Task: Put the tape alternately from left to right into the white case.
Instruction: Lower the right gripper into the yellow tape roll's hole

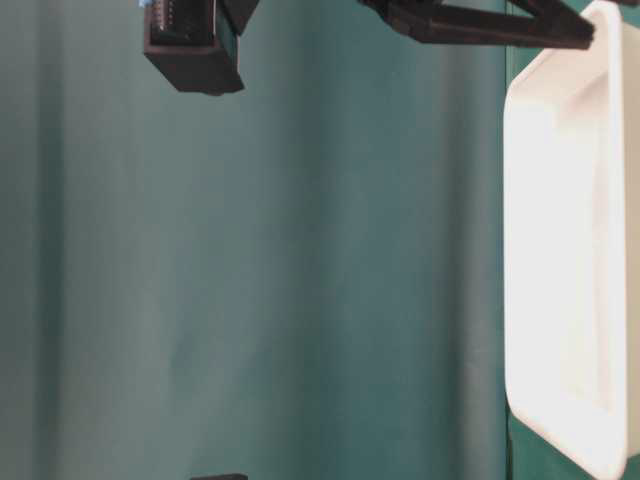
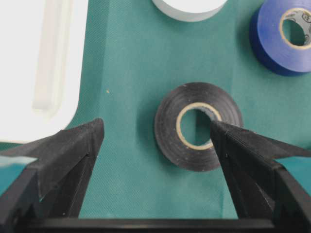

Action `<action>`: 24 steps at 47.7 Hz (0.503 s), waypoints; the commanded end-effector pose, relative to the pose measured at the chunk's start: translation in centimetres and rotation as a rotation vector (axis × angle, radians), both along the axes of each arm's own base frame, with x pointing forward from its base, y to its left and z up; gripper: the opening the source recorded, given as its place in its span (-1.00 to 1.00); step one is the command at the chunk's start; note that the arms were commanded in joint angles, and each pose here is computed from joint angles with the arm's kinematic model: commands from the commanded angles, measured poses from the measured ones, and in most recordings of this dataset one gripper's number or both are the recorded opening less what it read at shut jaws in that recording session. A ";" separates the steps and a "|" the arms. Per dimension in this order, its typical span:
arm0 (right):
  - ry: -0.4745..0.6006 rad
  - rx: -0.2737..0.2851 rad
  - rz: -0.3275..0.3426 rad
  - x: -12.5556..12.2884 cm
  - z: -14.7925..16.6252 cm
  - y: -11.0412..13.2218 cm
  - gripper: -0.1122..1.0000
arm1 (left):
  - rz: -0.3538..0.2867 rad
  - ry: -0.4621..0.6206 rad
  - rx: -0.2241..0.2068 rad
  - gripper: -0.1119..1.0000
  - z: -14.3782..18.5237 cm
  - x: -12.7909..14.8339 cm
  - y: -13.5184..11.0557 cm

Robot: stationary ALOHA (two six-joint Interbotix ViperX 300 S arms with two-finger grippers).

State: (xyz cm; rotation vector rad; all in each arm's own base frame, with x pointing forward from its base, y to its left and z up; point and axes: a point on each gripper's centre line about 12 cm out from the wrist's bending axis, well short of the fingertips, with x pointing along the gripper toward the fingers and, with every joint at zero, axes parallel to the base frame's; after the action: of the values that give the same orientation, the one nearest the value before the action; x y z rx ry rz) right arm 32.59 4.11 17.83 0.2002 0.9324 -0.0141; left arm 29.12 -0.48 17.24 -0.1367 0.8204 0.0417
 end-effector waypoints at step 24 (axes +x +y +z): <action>0.020 0.008 -0.008 0.2 -1.8 0.3 0.55 | -0.002 -0.029 0.002 0.49 0.9 0.4 0.0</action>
State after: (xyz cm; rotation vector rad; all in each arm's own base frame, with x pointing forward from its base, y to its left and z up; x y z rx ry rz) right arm 32.41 4.28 15.82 0.2127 0.9692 -0.0256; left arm 29.10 -0.47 17.23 -0.1351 0.8220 0.0415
